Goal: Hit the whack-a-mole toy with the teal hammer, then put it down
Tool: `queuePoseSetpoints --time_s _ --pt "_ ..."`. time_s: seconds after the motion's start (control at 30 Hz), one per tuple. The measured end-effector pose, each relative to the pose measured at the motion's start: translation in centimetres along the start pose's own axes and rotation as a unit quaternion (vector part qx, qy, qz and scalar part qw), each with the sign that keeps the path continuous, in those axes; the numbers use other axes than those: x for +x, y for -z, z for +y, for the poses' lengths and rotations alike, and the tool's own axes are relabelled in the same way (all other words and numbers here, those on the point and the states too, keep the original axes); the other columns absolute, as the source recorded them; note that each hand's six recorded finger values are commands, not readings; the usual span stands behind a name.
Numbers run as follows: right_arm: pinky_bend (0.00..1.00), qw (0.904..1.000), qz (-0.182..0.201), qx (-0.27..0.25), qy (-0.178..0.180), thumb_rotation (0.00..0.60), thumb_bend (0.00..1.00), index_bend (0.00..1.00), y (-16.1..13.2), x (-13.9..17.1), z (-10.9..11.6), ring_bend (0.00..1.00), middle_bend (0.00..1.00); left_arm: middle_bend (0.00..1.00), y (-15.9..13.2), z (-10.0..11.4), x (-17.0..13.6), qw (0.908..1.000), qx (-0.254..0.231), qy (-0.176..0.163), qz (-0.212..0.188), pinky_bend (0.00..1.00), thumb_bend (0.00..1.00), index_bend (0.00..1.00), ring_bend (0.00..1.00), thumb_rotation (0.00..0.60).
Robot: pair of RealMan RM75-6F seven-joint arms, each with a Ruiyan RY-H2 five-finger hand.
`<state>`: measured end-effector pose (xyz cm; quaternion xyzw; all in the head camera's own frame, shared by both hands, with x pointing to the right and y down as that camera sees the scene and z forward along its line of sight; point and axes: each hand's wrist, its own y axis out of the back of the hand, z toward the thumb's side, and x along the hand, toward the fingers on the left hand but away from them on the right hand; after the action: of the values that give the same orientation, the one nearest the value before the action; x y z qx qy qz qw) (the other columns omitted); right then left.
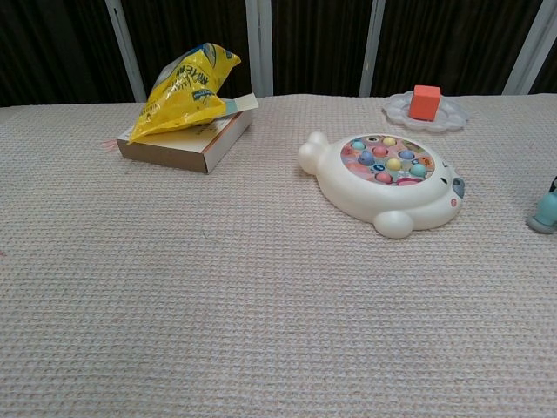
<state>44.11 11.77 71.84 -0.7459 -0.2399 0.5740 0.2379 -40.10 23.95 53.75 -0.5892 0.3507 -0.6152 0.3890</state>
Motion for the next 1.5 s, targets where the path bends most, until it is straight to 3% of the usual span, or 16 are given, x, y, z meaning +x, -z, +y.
queuePoseSetpoints --time_s 0.33,0.73,1.03,1.5 --pt "0.21 0.9994 0.007 -0.024 0.023 0.600 0.68 0.67 -0.1 0.3 0.5 0.46 0.64 0.00 -0.1 0.0 0.1 1.0000 -0.001 -0.001 -0.001 0.00 0.15 0.00 0.00 0.600" --pt "0.30 0.9951 0.054 -0.038 0.073 0.600 0.77 0.78 -2.2 1.2 3.2 0.55 0.72 0.00 -0.5 0.1 0.4 0.9999 0.003 -0.001 -0.014 0.00 0.15 0.00 0.00 0.600" --pt "0.30 0.9931 0.091 0.012 0.073 0.600 0.77 0.81 -7.2 0.7 6.4 0.57 0.74 0.00 -0.9 -0.1 1.0 0.9995 0.003 -0.001 -0.030 0.00 0.15 0.00 0.00 0.600" --pt "0.30 0.9885 0.066 0.134 0.023 0.600 0.79 0.82 -14.4 -3.0 9.9 0.57 0.75 0.00 0.3 -1.0 1.7 0.9995 -0.006 0.011 -0.028 0.00 0.15 0.00 0.00 0.600"
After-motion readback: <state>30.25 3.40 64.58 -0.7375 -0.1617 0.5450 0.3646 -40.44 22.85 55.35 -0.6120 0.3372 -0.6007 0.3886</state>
